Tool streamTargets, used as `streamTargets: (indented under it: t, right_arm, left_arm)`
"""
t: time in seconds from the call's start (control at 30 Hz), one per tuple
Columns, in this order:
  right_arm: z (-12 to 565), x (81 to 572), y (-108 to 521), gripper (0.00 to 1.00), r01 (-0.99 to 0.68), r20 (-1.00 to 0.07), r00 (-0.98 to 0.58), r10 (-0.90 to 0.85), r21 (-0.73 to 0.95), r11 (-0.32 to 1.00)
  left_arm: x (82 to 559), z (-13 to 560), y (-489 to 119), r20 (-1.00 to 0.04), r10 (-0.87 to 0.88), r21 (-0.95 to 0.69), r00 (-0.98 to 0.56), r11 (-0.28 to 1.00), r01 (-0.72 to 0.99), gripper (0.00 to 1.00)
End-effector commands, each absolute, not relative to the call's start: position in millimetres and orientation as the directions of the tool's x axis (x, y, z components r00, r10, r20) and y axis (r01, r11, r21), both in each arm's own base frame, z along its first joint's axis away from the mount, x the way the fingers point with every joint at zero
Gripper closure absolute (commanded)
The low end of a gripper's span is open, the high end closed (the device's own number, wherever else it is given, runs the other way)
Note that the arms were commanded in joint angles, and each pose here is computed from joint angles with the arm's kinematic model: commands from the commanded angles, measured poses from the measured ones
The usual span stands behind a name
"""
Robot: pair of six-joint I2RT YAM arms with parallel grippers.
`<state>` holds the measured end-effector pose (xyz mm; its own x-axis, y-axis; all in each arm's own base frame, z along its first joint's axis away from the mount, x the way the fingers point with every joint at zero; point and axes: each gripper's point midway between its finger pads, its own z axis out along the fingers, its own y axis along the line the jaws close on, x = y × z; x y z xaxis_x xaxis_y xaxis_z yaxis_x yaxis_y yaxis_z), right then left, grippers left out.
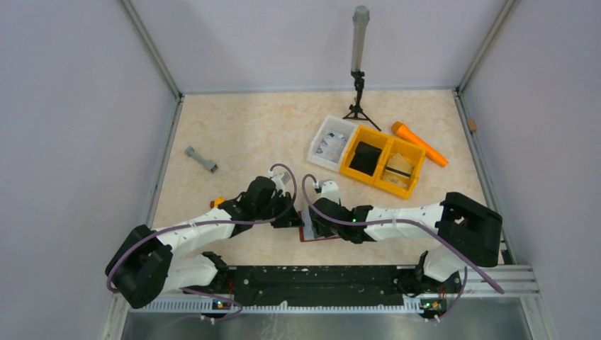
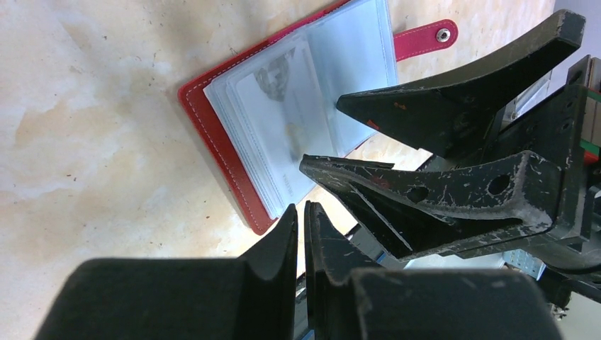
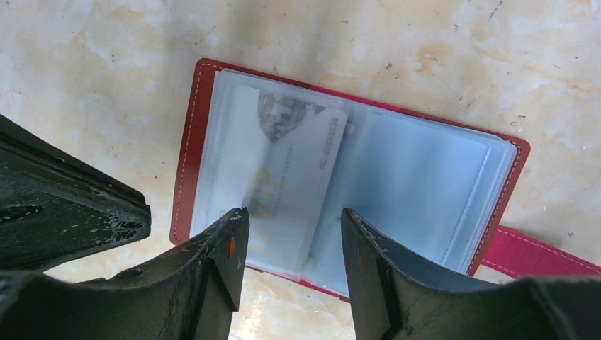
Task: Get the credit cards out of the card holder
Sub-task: Open the card holder at the center of the board.
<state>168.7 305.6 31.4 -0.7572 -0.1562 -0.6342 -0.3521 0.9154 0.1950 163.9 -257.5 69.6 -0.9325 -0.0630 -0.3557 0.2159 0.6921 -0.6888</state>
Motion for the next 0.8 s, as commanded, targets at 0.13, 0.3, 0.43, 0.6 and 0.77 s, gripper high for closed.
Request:
streamTargets:
  t: [0.13,0.3,0.43,0.6,0.77]
  right_arm:
    - [30,171,305,0.5,-0.345,-0.636,-0.758,-0.147,0.2,0.917]
    - [24,169,305,0.59,-0.353,-0.621,-0.765,-0.17,0.183,0.918]
    - [17,167,302,0.66,-0.36,-0.601,-0.773,-0.2,0.157,0.92]
    - [12,165,299,0.76,-0.364,-0.588,-0.779,-0.219,0.14,0.921]
    - [16,166,297,0.83,-0.351,-0.596,-0.777,-0.202,0.145,0.925]
  left_arm:
    - [172,67,-257,-0.371,-0.064,-0.662,-0.926,0.718,0.216,0.85]
    - [171,57,-253,-0.356,-0.055,-0.64,-0.933,0.742,0.2,0.79]
    - [171,52,-252,-0.348,-0.049,-0.631,-0.936,0.75,0.196,0.78]
    - [170,48,-251,-0.343,-0.047,-0.624,-0.938,0.758,0.19,0.78]
    - [170,44,-247,-0.34,-0.048,-0.613,-0.939,0.769,0.182,0.76]
